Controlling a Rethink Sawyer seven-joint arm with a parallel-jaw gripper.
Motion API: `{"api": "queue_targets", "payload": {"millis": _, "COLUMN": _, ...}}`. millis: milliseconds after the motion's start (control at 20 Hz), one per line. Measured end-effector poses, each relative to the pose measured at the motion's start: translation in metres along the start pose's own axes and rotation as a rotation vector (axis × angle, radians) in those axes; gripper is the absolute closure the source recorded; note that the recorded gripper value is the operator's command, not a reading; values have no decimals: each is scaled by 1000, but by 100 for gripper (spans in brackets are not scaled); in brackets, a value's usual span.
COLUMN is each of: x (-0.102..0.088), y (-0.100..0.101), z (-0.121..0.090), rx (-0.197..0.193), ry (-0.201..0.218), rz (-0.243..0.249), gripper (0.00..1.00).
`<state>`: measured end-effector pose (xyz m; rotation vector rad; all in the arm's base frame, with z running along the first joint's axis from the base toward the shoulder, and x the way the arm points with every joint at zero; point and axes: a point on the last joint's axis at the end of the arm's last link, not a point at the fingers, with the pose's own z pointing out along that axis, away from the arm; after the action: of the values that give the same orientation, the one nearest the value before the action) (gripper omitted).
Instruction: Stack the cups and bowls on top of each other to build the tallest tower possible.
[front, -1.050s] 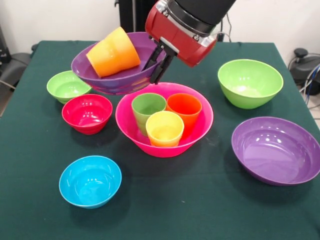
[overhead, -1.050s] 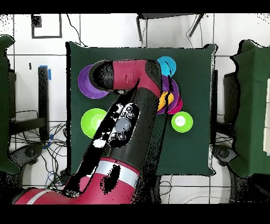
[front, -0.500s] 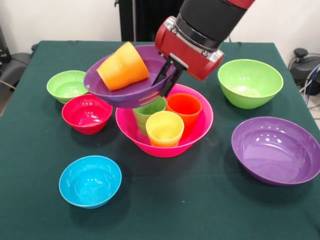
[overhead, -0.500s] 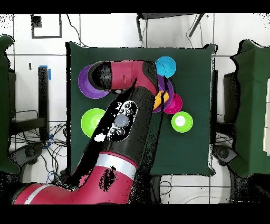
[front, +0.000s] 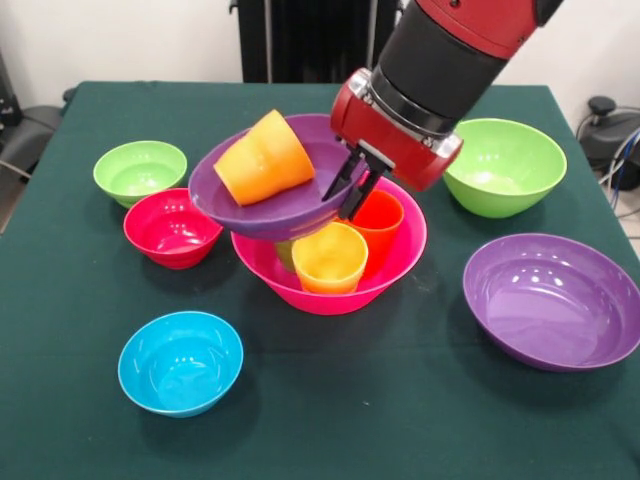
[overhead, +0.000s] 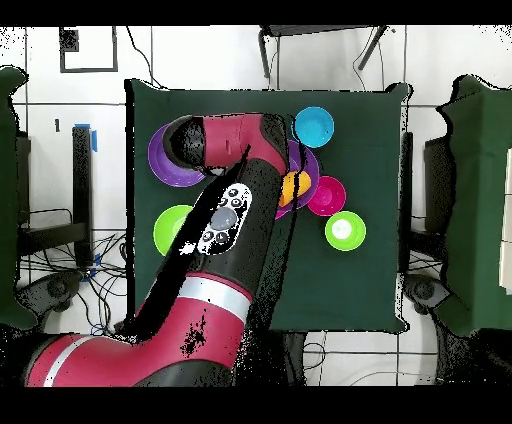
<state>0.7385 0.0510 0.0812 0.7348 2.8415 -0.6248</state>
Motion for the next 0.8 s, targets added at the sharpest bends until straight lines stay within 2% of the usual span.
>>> {"api": "queue_targets", "payload": {"millis": 550, "x": -8, "y": 22, "z": 7, "rx": -22, "ry": -17, "rz": -5, "gripper": 100}}
{"api": "queue_targets", "payload": {"millis": 800, "x": -5, "y": 33, "z": 12, "rx": -32, "ry": -12, "rz": -6, "gripper": 100}}
